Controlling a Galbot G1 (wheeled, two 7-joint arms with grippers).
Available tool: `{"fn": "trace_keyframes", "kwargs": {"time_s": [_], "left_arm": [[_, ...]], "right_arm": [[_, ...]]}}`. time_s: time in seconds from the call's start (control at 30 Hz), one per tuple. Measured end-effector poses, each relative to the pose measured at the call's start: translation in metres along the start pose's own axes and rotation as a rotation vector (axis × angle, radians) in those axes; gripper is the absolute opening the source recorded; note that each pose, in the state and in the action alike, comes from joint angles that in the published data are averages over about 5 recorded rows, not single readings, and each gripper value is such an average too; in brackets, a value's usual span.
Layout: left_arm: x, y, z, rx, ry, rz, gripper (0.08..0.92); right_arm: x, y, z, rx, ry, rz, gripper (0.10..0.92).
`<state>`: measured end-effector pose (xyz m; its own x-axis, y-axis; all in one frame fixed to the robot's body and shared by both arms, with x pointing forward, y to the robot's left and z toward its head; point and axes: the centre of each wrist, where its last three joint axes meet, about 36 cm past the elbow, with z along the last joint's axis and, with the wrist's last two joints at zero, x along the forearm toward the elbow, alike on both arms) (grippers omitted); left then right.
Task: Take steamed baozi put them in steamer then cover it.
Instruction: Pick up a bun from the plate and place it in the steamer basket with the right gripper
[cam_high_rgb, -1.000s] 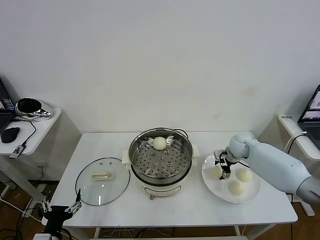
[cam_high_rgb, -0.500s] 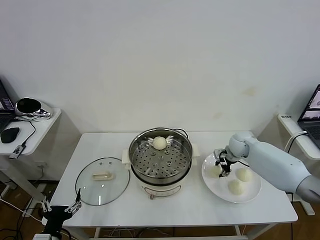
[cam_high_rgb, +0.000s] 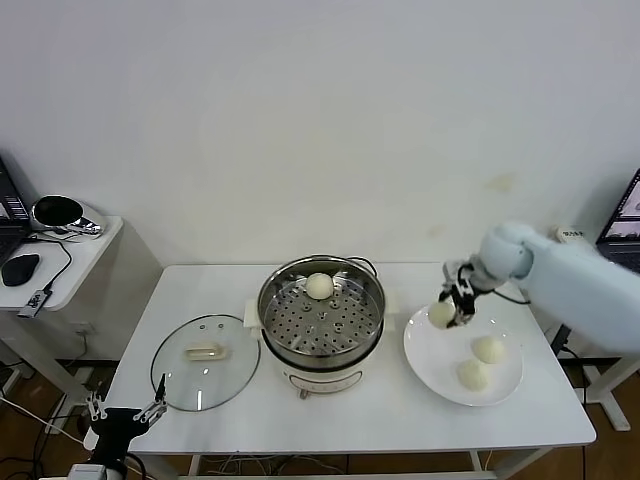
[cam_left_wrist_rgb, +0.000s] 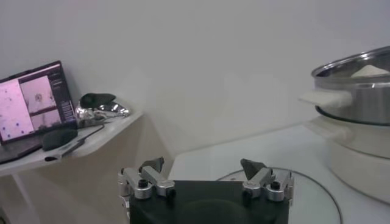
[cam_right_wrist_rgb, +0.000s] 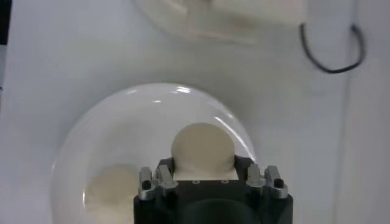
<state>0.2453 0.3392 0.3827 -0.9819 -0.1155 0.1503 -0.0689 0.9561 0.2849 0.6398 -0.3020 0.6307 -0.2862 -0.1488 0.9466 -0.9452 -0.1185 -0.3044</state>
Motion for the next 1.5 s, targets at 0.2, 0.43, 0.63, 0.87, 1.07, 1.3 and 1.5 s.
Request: {"fn": "trace_keyframes", "kwargs": {"time_s": [0.2, 0.43, 0.63, 0.87, 1.07, 1.3, 1.5], "left_arm": [[-0.003, -0.001, -0.002, 0.005, -0.007, 0.005, 0.823], [-0.006, 0.0, -0.003, 0.007, -0.016, 0.003, 0.823], [-0.006, 0.001, -0.005, 0.011, -0.021, -0.005, 0.823], [-0.006, 0.0, -0.004, 0.02, -0.021, -0.012, 0.823], [-0.007, -0.001, -0.004, 0.025, -0.025, -0.015, 0.823], [-0.006, -0.002, -0.004, 0.027, -0.023, -0.013, 0.823], [-0.005, -0.002, -0.004, 0.028, -0.023, -0.013, 0.823]], "right_arm": [[0.04, -0.015, -0.048, 0.011, -0.057, 0.027, 0.611], [0.043, -0.029, -0.118, -0.005, -0.117, 0.011, 0.611], [0.022, -0.042, -0.18, -0.023, -0.138, -0.016, 0.611], [-0.017, -0.047, -0.239, -0.051, -0.142, -0.055, 0.611], [-0.049, -0.045, -0.273, -0.064, -0.131, -0.082, 0.611], [-0.077, -0.042, -0.298, -0.079, -0.124, -0.101, 0.611], [-0.096, -0.041, -0.306, -0.098, -0.112, -0.105, 0.611]]}}
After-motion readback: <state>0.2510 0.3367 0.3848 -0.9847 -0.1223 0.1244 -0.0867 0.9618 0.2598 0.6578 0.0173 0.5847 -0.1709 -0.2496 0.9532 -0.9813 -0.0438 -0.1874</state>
